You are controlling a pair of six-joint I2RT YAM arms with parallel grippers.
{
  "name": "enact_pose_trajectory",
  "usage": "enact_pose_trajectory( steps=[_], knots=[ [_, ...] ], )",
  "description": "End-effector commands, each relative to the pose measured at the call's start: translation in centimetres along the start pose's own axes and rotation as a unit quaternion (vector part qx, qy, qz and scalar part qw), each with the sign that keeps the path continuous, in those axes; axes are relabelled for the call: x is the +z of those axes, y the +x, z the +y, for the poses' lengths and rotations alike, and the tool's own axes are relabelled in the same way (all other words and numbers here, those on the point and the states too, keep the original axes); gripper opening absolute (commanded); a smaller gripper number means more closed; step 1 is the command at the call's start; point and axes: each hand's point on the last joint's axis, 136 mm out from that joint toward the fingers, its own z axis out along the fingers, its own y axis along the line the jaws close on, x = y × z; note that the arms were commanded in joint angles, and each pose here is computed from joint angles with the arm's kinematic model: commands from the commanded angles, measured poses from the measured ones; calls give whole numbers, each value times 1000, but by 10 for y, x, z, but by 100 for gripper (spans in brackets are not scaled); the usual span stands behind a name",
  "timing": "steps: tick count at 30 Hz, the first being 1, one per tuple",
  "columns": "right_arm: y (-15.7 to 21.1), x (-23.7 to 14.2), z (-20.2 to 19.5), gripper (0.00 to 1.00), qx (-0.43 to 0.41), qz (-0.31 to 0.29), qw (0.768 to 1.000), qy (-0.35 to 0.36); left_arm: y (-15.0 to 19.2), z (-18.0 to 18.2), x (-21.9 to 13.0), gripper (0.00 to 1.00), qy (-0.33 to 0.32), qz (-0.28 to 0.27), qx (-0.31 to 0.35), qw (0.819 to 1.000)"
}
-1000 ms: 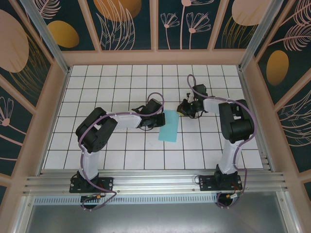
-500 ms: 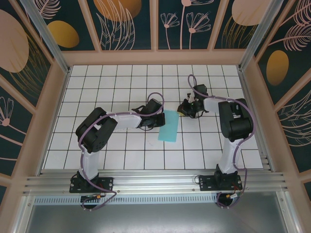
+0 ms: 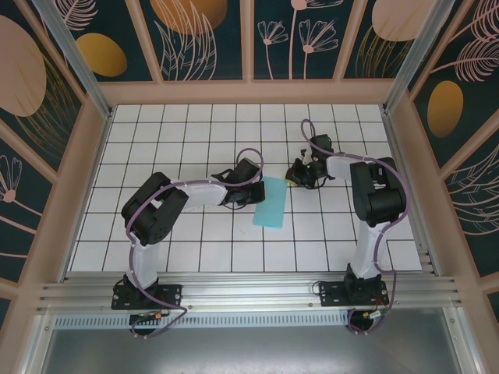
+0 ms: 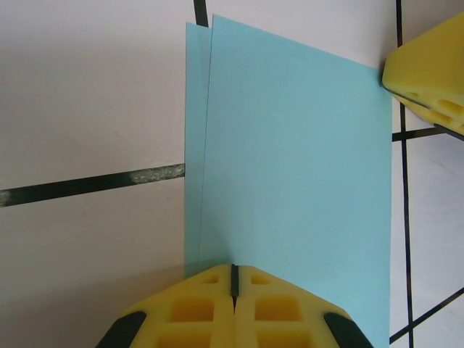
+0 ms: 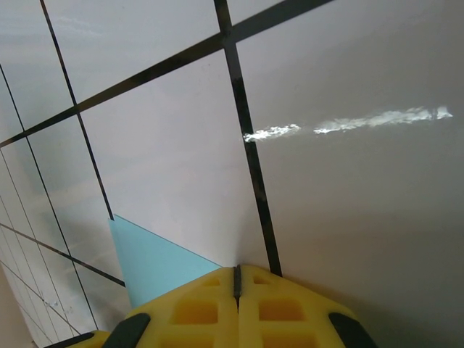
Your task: Fold a paper plane with a square sheet of paper (pick it up from the middle)
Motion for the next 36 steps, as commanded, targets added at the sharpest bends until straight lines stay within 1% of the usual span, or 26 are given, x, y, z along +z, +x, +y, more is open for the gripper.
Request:
enact_pose_trajectory(
  steps=[1, 4, 6, 8, 12, 15, 18, 20, 23, 25, 27, 30, 32, 34, 36],
  knots=[
    [-7, -25, 11, 1, -15, -19, 999, 21, 23, 31, 5, 0, -55, 37, -8, 998],
    [-9, -53, 31, 2, -43, -42, 998, 10, 26, 31, 9, 0, -46, 38, -17, 998],
    [1, -58, 35, 2, -42, -37, 998, -6, 27, 31, 8, 0, -46, 38, -16, 998],
    [18, -53, 39, 2, -34, -14, 999, -39, 25, 32, 5, 0, -51, 35, -12, 998],
    [42, -36, 33, 2, -20, 4, 999, -46, 23, 32, 5, 0, -54, 33, -8, 998],
    [60, -26, 31, 1, -22, 36, 997, -61, 25, 30, 8, 0, -46, 38, -14, 998],
    [75, -23, 11, 3, -12, 34, 998, -50, 26, 31, 8, 0, -46, 38, -16, 998],
    [84, -16, 6, 4, -16, 57, 997, -48, 27, 33, 8, 0, -49, 37, -17, 998],
    [91, -8, -15, 3, -25, 72, 997, 14, 29, 34, 8, 0, -49, 41, -16, 998],
    [90, -10, -23, 3, -23, 70, 997, 33, 29, 35, 7, 0, -51, 39, -17, 998],
    [88, -17, -15, 3, -30, 63, 997, 26, 28, 35, 6, 0, -51, 37, -18, 998],
    [88, -32, 13, 4, -48, 48, 998, -18, 28, 33, 4, 0, -49, 34, -18, 998],
    [93, -36, 27, 5, -45, 48, 996, -54, 27, 34, 4, 0, -49, 34, -18, 998],
    [105, -33, 33, 5, -38, 61, 994, -79, 28, 34, 4, 0, -49, 35, -18, 998],
    [112, -28, 29, 4, -29, 66, 995, -72, 28, 34, 4, 0, -49, 34, -17, 998]
  ],
)
